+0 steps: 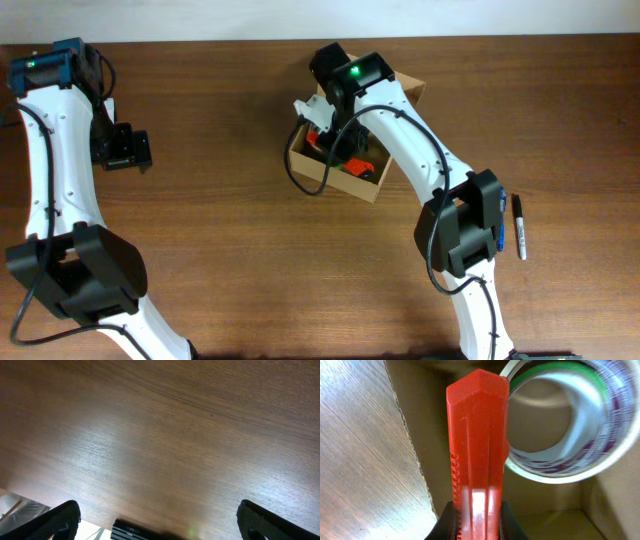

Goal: Pack container
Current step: 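Carry the orange cutter into the box and lower it beside the tapes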

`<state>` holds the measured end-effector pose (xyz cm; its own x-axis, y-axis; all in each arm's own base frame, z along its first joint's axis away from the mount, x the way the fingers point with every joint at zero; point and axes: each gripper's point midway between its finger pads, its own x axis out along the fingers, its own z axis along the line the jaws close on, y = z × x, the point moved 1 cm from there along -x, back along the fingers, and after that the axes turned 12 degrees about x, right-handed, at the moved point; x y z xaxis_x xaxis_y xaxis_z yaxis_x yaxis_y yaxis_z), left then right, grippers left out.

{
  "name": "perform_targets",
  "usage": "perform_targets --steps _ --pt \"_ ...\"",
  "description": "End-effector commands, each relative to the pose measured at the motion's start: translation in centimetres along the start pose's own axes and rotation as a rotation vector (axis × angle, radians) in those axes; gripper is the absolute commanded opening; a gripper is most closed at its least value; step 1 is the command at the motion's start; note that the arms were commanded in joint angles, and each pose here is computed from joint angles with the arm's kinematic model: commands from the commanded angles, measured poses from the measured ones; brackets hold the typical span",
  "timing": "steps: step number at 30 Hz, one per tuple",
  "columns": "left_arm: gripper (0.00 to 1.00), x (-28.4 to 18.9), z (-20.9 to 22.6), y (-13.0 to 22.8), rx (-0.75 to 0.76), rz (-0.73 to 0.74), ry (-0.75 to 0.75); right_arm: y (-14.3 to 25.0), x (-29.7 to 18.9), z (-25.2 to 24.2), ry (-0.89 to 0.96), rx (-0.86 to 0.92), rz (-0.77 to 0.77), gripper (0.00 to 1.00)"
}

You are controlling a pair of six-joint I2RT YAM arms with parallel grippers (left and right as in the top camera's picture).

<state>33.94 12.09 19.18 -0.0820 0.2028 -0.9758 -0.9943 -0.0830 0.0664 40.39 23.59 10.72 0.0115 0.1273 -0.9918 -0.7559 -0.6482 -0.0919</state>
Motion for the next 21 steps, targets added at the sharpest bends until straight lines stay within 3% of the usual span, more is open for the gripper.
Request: perform_targets --steps 1,21 --pt "1.00 0.0 0.4 0.2 0.009 0.004 -0.010 0.5 1.4 1.2 -0.037 -0.024 0.029 0.06" --pt "1.00 0.0 0.4 0.2 0.009 0.004 -0.010 1.0 2.5 2.2 -0.070 -0.071 0.052 0.07"
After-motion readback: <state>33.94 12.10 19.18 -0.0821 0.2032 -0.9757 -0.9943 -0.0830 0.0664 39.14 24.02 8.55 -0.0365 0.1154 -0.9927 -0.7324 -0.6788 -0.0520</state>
